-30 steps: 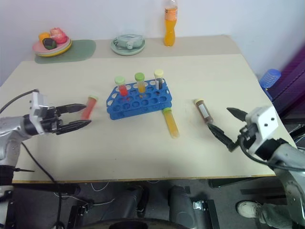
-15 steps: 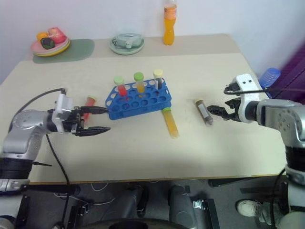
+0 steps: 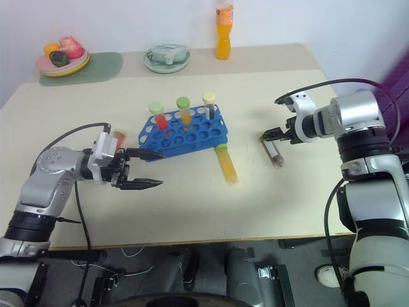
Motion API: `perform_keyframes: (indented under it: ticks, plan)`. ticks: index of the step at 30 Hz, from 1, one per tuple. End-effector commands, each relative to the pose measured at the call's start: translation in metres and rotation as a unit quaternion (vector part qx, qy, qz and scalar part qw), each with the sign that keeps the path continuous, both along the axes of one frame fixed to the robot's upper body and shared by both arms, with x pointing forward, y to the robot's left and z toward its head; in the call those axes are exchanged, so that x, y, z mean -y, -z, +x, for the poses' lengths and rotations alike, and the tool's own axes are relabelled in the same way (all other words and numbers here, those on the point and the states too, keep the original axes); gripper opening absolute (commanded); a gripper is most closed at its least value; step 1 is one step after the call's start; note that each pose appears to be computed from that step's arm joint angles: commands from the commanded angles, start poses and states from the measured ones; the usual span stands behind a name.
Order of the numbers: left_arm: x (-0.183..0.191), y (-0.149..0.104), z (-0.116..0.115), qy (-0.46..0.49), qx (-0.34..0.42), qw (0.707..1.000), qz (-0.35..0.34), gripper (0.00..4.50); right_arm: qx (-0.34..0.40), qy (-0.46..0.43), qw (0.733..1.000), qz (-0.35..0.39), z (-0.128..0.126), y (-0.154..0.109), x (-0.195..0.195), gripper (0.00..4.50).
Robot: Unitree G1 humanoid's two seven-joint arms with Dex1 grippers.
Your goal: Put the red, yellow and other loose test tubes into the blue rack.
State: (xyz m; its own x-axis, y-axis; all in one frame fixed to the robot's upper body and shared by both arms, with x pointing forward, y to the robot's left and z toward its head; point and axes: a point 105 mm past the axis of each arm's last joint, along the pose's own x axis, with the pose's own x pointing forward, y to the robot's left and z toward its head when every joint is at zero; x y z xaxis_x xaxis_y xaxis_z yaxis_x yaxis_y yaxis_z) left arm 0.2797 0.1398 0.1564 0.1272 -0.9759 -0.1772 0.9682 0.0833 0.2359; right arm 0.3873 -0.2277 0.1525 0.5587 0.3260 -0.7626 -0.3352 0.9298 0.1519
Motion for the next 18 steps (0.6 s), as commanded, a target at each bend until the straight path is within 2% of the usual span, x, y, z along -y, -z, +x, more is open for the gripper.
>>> perform_keyframes:
  ticks: [1,8,11,13,16,17,18]
  plan:
    - [0.005,-0.005,-0.005,0.005,0.014,1.0,-0.003,3.39,0.009,-0.021,1.0,-0.004,0.007,-0.006,-0.009,4.5]
    - [0.004,-0.006,-0.011,-0.007,0.011,1.0,-0.001,3.39,-0.009,-0.041,0.999,-0.025,0.011,0.014,-0.014,4.5]
    - [0.003,-0.006,-0.013,-0.011,0.009,1.0,-0.002,3.52,-0.011,-0.054,0.998,-0.045,0.014,0.019,-0.015,3.58]
    - [0.002,-0.006,-0.015,-0.014,0.008,1.0,-0.002,3.52,-0.012,-0.061,0.997,-0.053,0.015,0.022,-0.016,2.7]
    - [0.002,-0.005,-0.016,-0.018,0.005,1.0,-0.001,3.52,-0.011,-0.079,0.995,-0.063,0.016,0.023,-0.019,1.06]
    - [0.002,-0.005,-0.017,-0.019,0.005,1.0,-0.001,3.52,-0.009,-0.088,0.993,-0.074,0.016,0.024,-0.018,0.81]
    - [0.002,-0.004,-0.017,-0.019,0.005,1.0,-0.001,3.52,-0.007,-0.098,0.991,-0.086,0.016,0.025,-0.017,0.81]
